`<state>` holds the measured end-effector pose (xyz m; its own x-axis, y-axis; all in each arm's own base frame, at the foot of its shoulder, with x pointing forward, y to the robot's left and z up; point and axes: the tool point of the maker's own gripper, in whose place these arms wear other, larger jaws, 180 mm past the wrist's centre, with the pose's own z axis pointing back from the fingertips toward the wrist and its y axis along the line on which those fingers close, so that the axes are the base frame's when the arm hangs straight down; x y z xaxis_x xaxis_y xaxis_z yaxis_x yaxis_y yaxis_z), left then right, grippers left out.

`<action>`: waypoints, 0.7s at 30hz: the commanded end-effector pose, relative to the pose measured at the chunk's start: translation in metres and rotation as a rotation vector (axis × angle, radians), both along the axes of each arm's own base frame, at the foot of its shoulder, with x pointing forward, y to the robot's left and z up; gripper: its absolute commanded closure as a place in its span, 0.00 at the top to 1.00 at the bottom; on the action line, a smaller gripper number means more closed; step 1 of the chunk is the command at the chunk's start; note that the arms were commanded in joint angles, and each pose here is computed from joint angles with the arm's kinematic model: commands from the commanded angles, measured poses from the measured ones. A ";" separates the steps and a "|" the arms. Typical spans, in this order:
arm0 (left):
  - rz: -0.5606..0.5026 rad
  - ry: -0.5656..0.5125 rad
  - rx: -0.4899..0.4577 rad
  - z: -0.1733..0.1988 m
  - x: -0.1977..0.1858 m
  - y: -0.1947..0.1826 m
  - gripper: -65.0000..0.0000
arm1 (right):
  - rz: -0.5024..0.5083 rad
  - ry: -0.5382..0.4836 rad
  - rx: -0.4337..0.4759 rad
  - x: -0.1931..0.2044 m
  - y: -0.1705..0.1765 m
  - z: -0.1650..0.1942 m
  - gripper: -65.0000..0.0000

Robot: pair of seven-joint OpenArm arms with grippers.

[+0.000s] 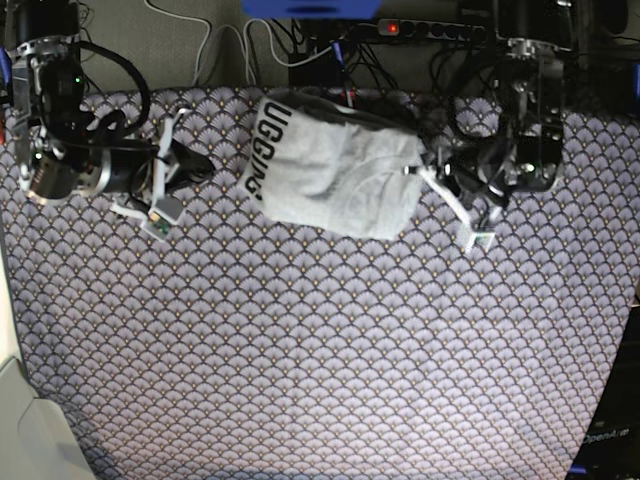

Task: Fold the T-shirt properly
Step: 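Move both grippers to opposite sides of the grey bundle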

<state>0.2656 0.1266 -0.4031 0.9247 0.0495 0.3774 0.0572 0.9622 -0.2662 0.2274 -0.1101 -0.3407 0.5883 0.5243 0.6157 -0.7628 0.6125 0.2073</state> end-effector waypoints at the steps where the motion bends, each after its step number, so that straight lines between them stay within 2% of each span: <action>1: 0.005 -0.035 -0.011 0.007 0.013 -0.002 0.00 | 0.010 -0.042 0.016 0.007 0.002 0.011 0.00; 4: 0.011 -0.016 -0.025 0.007 0.025 -0.004 0.00 | 0.008 -0.043 0.019 0.008 0.002 0.011 0.00; 6: 0.000 0.029 -0.015 0.004 0.017 -0.001 0.00 | 0.006 -0.058 0.010 0.014 -0.001 0.014 0.00; 11: -0.044 0.122 0.103 -0.005 -0.023 0.039 0.00 | 0.010 -0.069 -0.034 0.018 -0.015 0.017 0.00; 15: -0.070 0.116 0.168 0.002 -0.042 0.057 0.00 | 0.011 -0.099 -0.047 0.027 -0.018 0.024 0.00; 19: -0.086 0.136 0.157 -0.003 -0.053 0.050 0.00 | 0.012 -0.129 -0.044 0.037 -0.017 0.032 0.00; 21: -0.113 0.157 0.121 -0.011 -0.058 0.028 0.00 | 0.011 -0.134 -0.042 0.039 -0.016 0.033 0.00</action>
